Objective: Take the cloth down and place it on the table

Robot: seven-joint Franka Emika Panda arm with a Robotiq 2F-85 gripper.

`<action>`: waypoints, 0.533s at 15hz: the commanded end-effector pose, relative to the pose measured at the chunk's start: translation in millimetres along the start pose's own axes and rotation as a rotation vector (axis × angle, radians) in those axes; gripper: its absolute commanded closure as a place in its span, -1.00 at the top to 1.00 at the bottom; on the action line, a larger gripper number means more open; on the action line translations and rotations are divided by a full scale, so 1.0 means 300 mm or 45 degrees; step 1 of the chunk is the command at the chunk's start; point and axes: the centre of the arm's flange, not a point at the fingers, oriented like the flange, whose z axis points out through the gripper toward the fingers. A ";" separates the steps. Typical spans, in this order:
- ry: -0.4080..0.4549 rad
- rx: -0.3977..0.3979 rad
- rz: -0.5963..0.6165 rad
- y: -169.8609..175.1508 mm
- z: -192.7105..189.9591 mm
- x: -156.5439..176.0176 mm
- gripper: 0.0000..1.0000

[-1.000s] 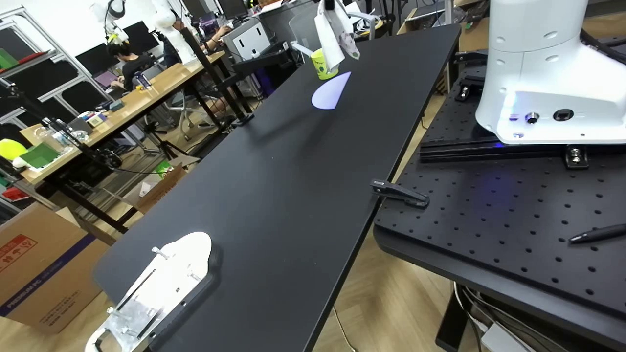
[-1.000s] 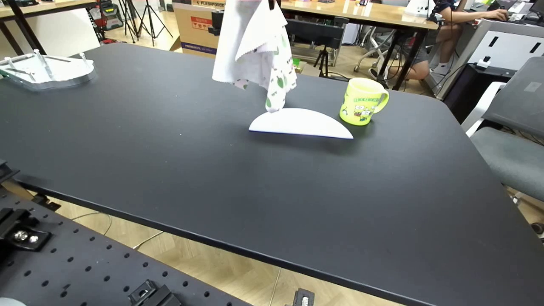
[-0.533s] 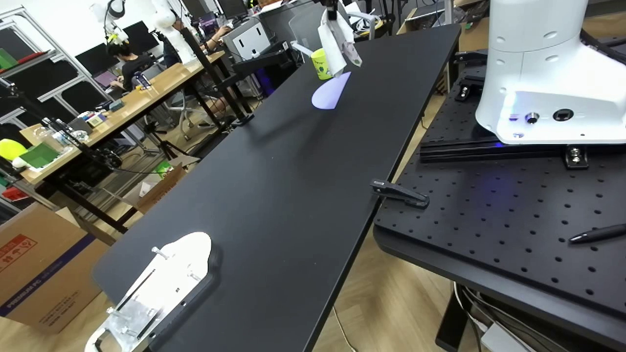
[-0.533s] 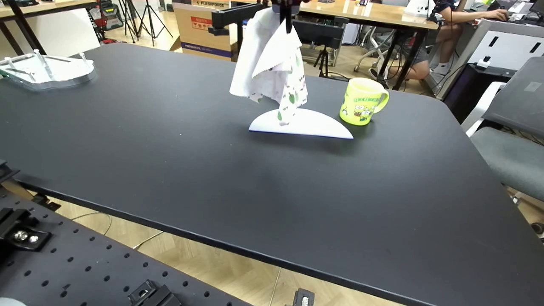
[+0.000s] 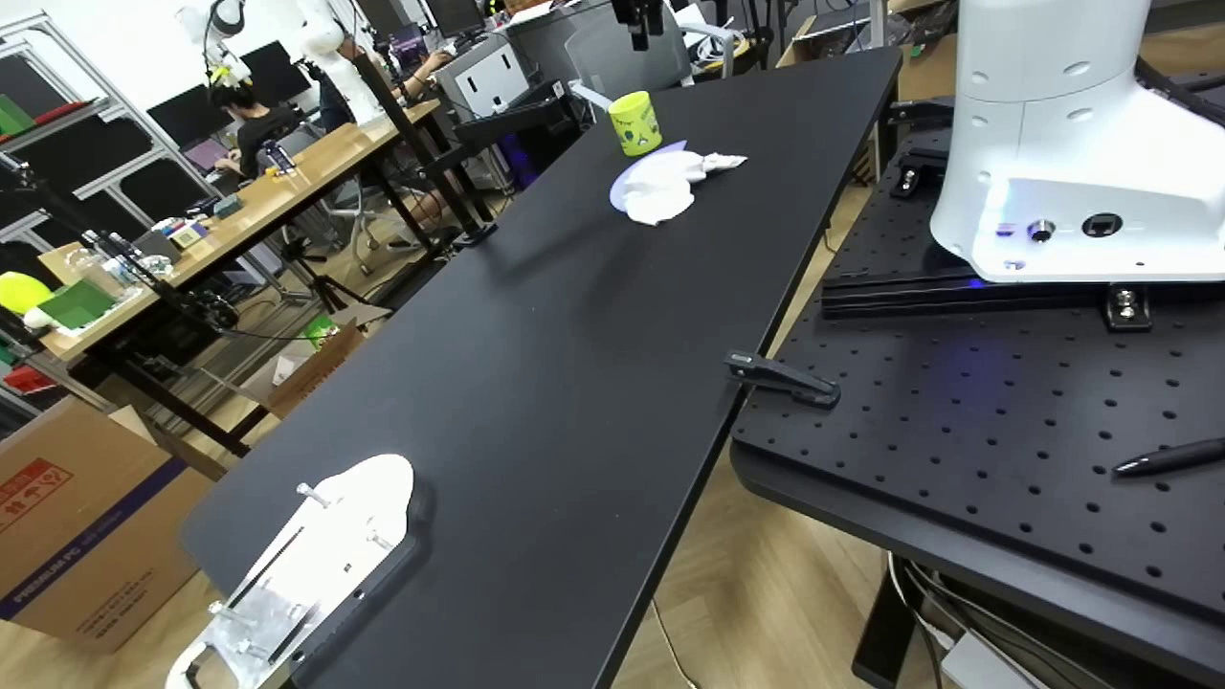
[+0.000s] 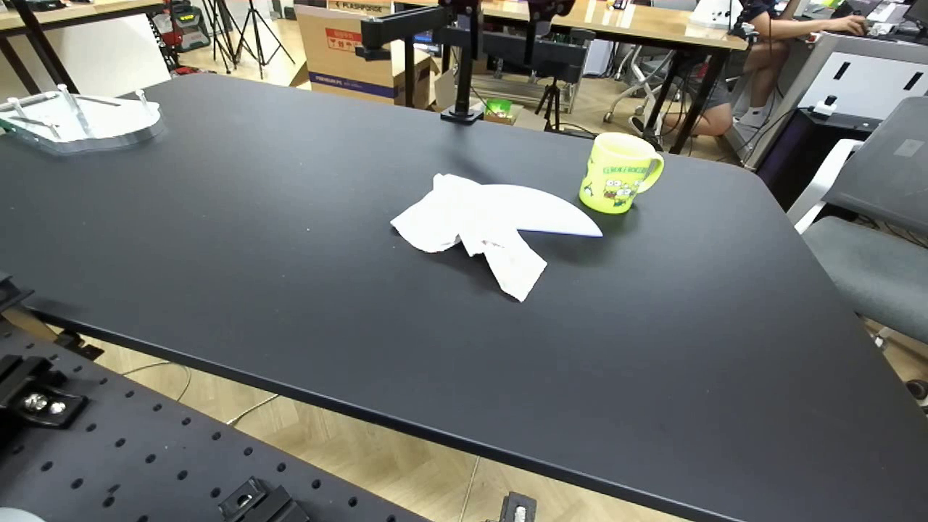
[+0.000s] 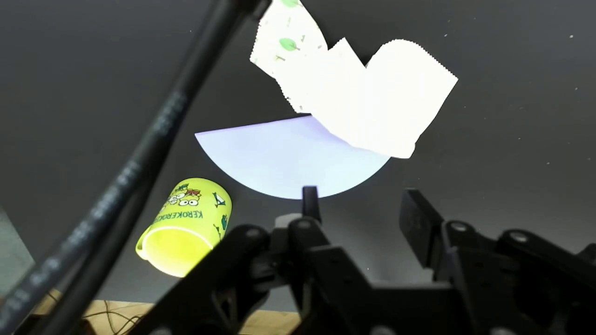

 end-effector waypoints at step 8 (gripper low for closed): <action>-0.082 0.033 0.204 0.010 -0.039 -0.046 1.00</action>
